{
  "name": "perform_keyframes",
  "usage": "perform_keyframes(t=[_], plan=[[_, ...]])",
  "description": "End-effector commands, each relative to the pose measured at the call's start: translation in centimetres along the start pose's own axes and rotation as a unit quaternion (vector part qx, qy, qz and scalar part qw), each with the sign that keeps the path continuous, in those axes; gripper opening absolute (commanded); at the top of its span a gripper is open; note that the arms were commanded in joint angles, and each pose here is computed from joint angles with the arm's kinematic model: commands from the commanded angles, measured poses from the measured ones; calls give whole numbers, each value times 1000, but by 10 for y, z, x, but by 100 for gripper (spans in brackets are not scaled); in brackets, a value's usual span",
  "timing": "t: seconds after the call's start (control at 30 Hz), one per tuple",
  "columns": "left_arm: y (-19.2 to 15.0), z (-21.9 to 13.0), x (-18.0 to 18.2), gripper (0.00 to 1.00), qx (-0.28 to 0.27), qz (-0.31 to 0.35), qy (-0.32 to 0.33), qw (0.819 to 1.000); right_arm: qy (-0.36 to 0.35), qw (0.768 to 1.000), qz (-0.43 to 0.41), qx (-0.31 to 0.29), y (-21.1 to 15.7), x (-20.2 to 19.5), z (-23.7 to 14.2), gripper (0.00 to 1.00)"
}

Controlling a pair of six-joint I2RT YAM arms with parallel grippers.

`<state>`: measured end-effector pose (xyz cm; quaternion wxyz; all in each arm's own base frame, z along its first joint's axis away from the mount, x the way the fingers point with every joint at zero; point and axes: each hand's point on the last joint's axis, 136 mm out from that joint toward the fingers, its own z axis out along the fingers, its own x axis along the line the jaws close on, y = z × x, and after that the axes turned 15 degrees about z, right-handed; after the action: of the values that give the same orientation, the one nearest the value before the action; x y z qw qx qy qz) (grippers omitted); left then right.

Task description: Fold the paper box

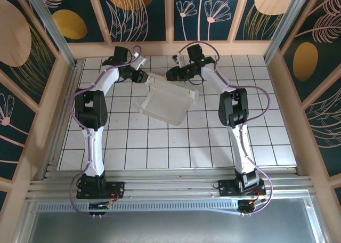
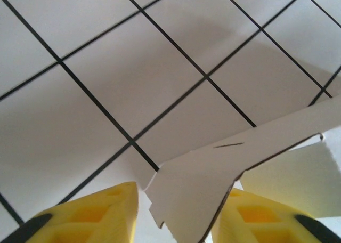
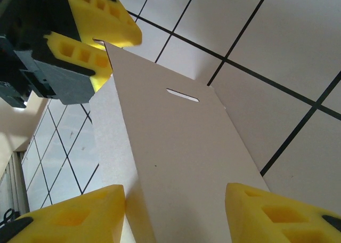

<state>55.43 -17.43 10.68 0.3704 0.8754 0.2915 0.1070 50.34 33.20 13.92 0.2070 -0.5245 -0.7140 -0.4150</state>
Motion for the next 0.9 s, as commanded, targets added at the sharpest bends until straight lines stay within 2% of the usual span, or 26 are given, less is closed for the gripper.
perform_keyframes(t=[0.0, 0.3, 0.47, 0.57, 0.73, 0.87], plan=[[-3, 4, -9, 33, -5, -10, -42, 999, -26, 1000, 11, 11, -6, -14, 2, 53], [19, -1, -22, 9, -50, -53, -76, 994, -29, 999, 22, 5, -7, -16, 7, 53], [27, -6, -27, 2, -52, -72, -65, 994, -30, 999, 23, 3, -7, -14, 9, 53], [32, -5, -31, 1, -49, -93, -54, 993, -31, 999, 22, 3, -8, -14, 10, 53], [33, -2, -26, 0, -15, -145, 1, 989, -35, 999, 25, 1, -10, -16, 10, 52], [44, -7, -39, 0, -17, -166, 5, 986, -39, 999, 24, -2, -12, -17, 10, 52]])
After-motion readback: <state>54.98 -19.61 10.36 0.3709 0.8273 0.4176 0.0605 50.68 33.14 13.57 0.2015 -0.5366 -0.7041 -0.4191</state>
